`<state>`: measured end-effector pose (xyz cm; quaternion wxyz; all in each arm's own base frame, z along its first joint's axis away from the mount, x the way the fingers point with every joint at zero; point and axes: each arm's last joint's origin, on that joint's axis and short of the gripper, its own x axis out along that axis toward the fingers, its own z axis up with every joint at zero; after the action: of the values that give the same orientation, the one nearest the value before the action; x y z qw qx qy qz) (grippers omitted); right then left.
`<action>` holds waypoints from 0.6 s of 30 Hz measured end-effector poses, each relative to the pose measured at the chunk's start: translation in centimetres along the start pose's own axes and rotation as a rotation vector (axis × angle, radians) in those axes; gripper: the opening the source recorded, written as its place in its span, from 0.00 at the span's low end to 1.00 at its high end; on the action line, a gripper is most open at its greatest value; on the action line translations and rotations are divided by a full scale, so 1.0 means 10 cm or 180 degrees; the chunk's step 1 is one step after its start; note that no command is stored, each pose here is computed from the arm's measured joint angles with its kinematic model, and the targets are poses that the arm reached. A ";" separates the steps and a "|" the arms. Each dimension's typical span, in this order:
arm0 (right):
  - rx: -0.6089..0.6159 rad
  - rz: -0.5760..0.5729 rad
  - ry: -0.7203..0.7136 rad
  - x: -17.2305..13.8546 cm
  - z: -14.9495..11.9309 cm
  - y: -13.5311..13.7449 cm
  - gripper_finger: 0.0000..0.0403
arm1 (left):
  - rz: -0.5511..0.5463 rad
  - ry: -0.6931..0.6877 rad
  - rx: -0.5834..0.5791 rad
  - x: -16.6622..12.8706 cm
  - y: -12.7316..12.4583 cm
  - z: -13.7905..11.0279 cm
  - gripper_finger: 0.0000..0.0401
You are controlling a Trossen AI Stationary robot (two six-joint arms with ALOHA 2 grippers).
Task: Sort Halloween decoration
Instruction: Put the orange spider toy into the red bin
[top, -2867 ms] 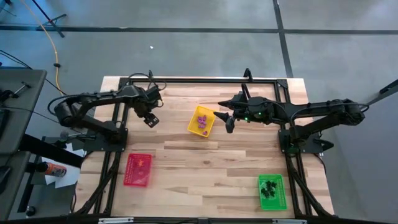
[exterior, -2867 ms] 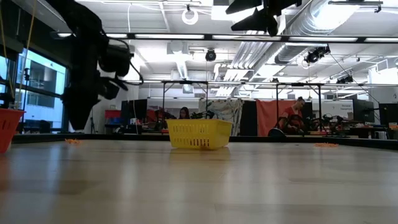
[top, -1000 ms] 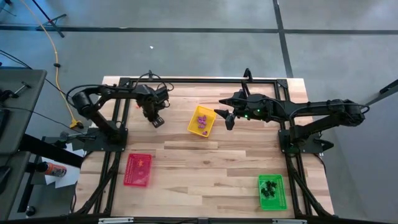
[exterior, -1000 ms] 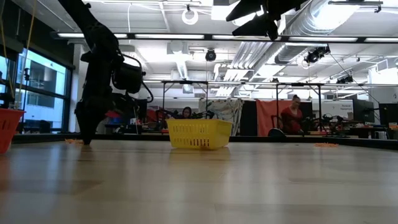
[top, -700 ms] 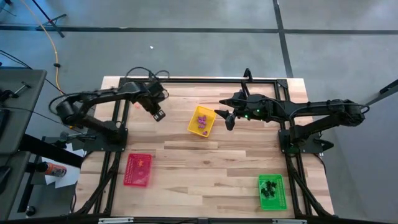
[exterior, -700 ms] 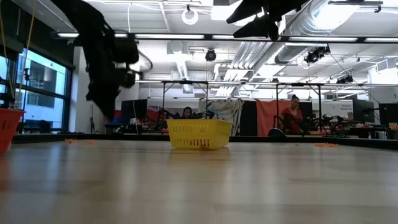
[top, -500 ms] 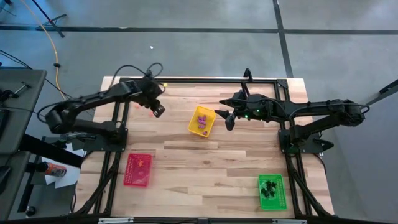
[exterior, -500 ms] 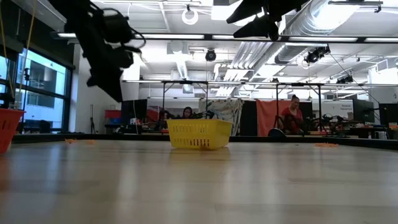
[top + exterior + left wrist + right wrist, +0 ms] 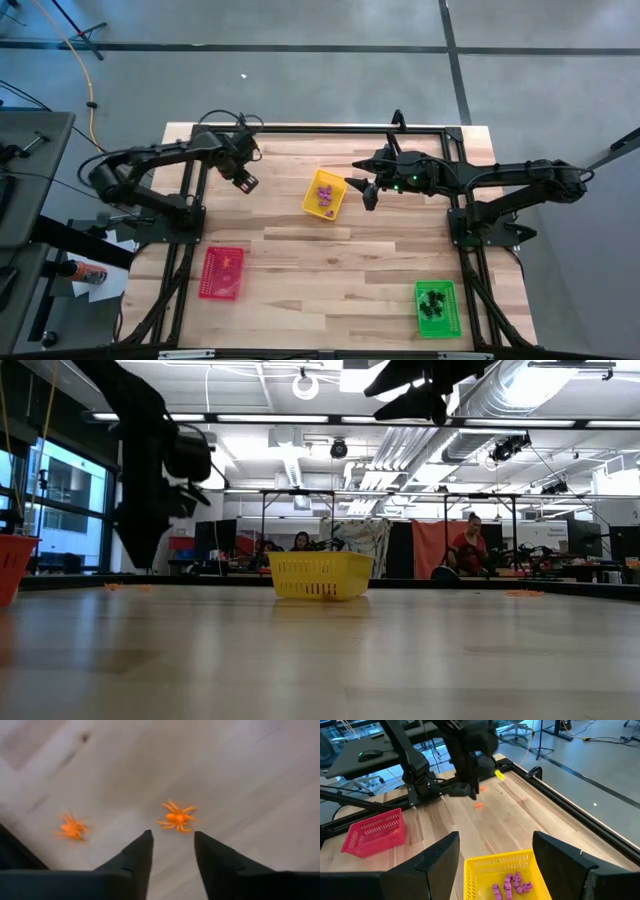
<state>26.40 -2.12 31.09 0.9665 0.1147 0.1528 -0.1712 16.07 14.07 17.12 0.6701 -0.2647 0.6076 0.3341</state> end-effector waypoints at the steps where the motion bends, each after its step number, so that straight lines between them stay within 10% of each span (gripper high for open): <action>1: 0.0000 0.0010 0.0003 0.00 0.00 0.00 0.61 | 0.0012 0.0067 -0.0039 0.05 0.00 0.01 0.36; 18: 0.0133 0.0035 0.0011 0.00 0.00 0.00 0.61 | -0.0081 0.0337 0.0359 0.40 -0.06 0.13 0.55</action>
<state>26.41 -2.08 31.09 0.9646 0.1360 0.1501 -0.1688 17.53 15.17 13.33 0.6551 -0.2516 0.6567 0.2763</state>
